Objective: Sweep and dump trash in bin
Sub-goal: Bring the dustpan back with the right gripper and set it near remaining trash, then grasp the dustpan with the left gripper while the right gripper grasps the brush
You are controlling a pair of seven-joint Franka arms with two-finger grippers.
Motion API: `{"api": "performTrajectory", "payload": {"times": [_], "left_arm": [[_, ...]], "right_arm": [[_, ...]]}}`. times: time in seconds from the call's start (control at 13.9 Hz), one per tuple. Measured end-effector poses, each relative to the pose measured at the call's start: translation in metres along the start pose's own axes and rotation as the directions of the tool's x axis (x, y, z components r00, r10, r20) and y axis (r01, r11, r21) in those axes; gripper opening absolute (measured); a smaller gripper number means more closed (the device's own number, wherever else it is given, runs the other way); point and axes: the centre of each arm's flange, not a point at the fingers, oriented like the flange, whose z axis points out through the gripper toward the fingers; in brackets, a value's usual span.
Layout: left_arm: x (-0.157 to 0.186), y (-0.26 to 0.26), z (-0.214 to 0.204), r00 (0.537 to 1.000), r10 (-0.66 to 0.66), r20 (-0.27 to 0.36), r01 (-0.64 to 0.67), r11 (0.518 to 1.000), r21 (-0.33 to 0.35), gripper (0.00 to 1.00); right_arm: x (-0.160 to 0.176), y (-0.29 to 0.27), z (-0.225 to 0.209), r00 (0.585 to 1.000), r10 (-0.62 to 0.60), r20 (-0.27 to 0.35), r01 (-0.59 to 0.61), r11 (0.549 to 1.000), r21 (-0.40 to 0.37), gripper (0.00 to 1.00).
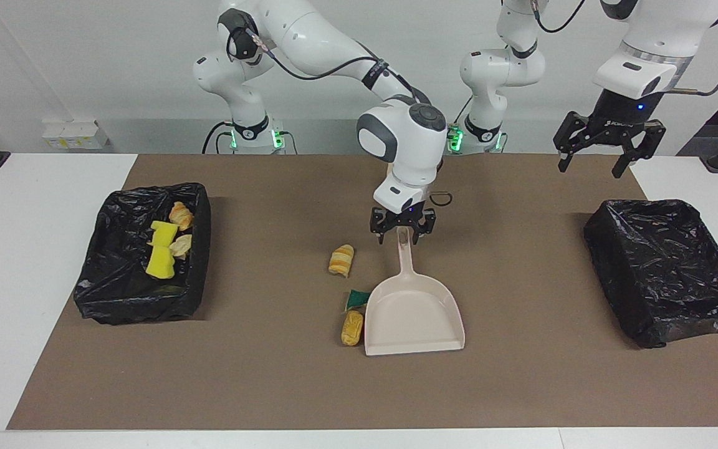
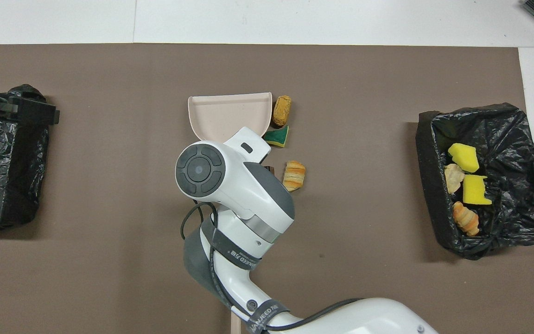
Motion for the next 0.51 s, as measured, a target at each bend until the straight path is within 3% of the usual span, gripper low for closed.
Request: {"api": "performTrajectory", "payload": {"times": [0.22,0.51], "left_arm": [[0.023,0.030,0.045,1.000,0.028,0.002,-0.028,0.999,-0.023,1.00],[0.039,0.102,0.116,1.000,0.005,0.028,-0.003,0.998,-0.057,1.00]], "right_arm": [[-0.037,-0.004,-0.024,0.997,0.007,0.081,-0.014,0.997,0.079,1.00],[-0.116,-0.006,-0.028,0.995,0.045,0.087,-0.056,0.990,0.131,1.00]]}}
